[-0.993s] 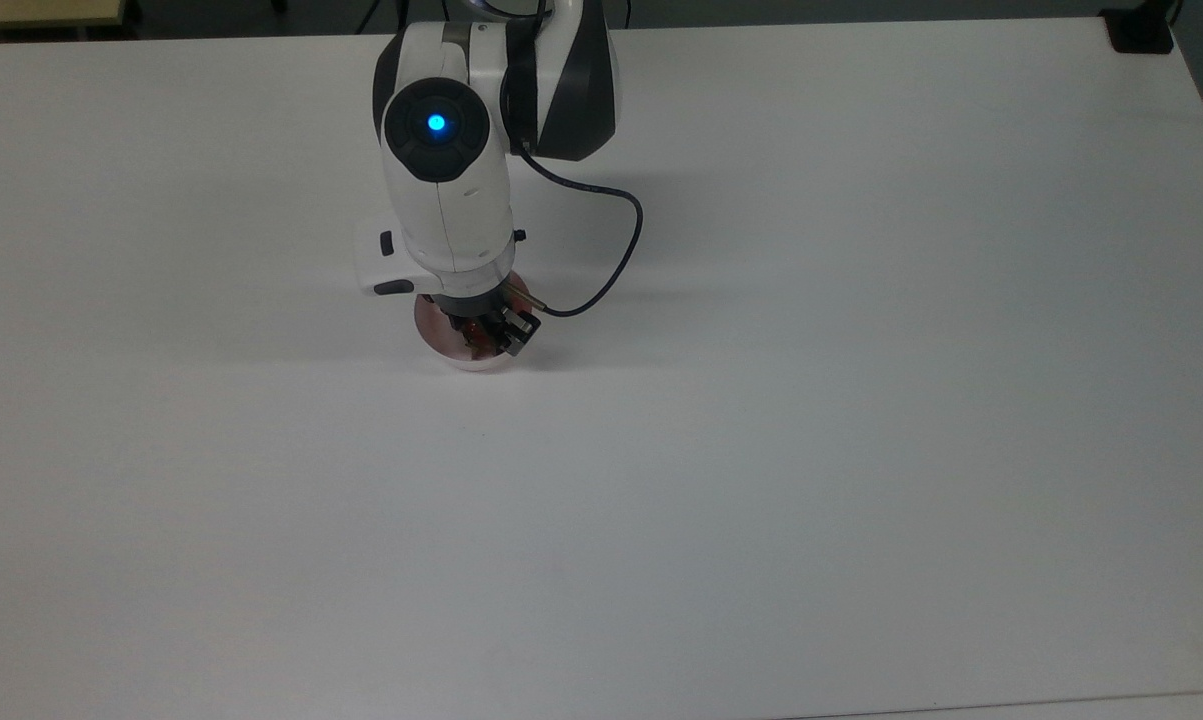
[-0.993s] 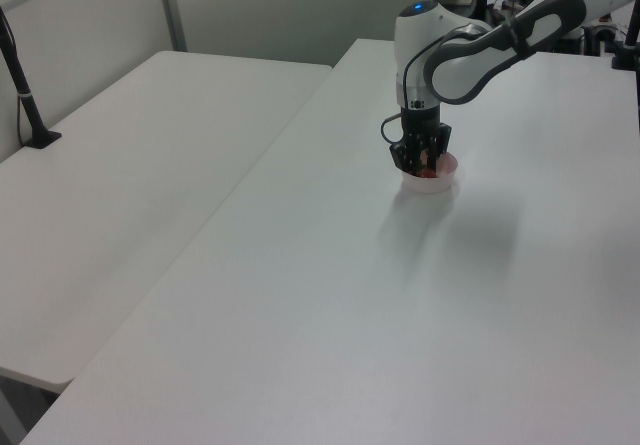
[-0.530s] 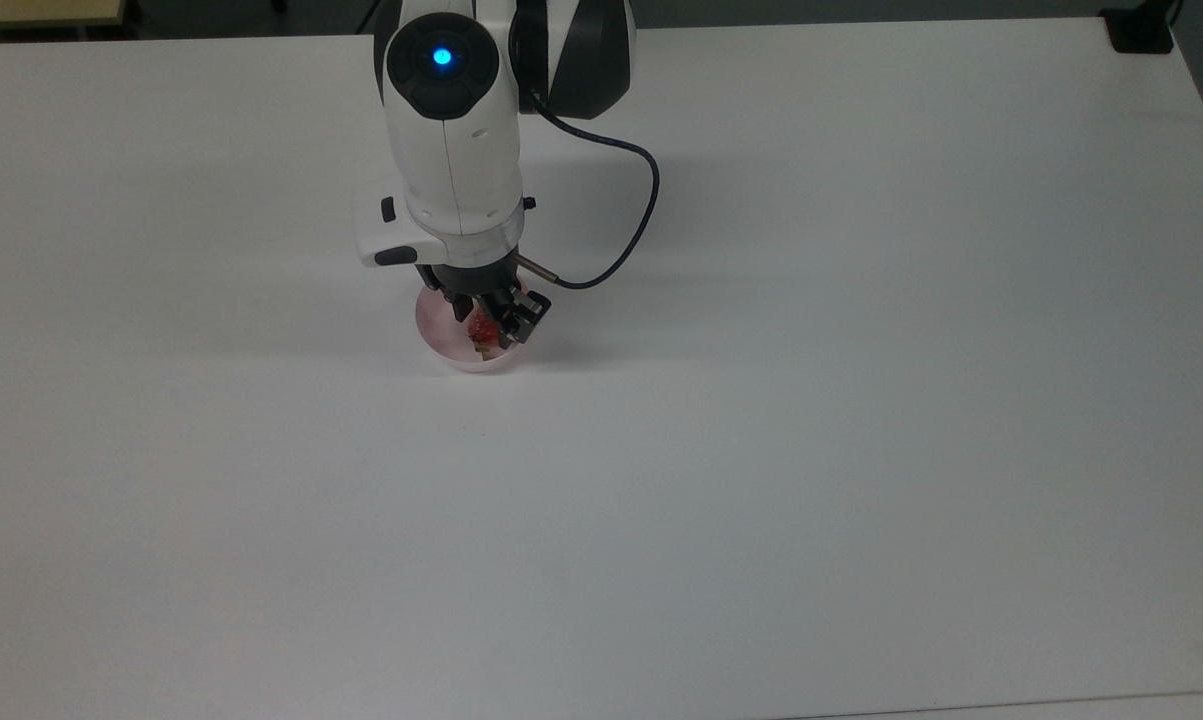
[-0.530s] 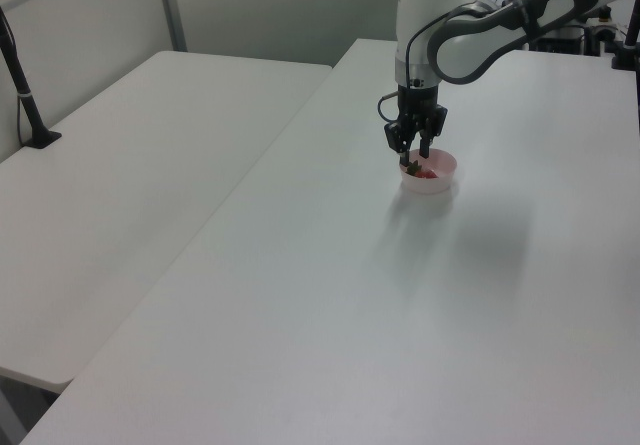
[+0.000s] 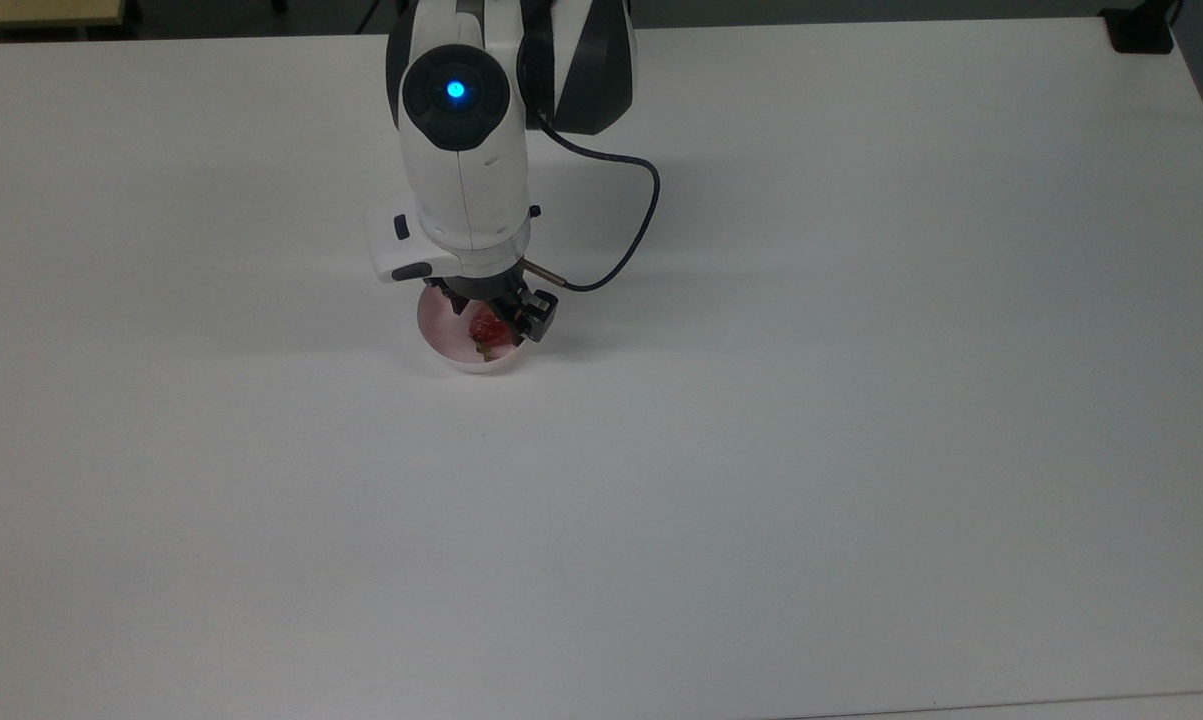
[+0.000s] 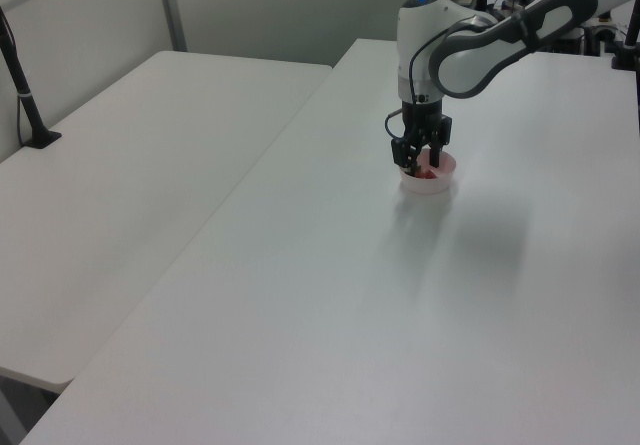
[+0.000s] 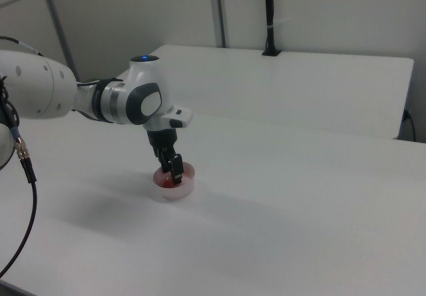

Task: Pick up strawberry from bowl
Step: 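Close the gripper on the red strawberry inside the bowl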

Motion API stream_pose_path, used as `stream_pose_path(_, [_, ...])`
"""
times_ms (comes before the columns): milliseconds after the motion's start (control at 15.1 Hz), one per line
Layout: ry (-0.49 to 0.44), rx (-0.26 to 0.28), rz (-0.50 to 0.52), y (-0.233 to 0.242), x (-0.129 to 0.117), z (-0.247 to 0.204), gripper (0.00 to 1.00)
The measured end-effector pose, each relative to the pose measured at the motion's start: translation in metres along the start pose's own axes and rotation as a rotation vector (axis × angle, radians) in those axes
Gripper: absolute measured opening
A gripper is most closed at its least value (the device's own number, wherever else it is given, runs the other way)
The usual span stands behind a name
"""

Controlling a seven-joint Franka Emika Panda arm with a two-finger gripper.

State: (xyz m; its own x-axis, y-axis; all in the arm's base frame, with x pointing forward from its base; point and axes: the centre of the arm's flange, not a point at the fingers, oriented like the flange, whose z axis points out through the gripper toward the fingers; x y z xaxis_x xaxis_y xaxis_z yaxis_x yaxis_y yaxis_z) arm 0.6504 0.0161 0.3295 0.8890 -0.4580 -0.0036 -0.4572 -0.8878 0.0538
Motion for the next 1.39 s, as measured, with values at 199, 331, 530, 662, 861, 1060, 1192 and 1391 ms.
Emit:
stream_pose_path(199, [0.000, -0.008, -0.035, -0.007, -0.004, 0.003, 0.64])
stream_pose_path(331, [0.000, -0.008, -0.040, -0.009, -0.005, 0.003, 0.56])
stream_pose_path(530, [0.007, -0.007, -0.041, -0.009, -0.004, -0.001, 0.39])
stream_pose_path(662, [0.021, -0.003, -0.041, -0.008, -0.003, -0.009, 0.30])
stream_pose_path(861, [0.026, -0.001, -0.041, -0.008, -0.003, -0.013, 0.27])
stream_pose_path(1060, [0.037, 0.004, -0.039, -0.007, -0.002, -0.020, 0.27])
stream_pose_path(1192, [0.046, 0.009, -0.039, -0.007, -0.001, -0.026, 0.27])
stream_pose_path(1391, [0.043, 0.007, -0.060, -0.006, -0.002, -0.025, 0.29])
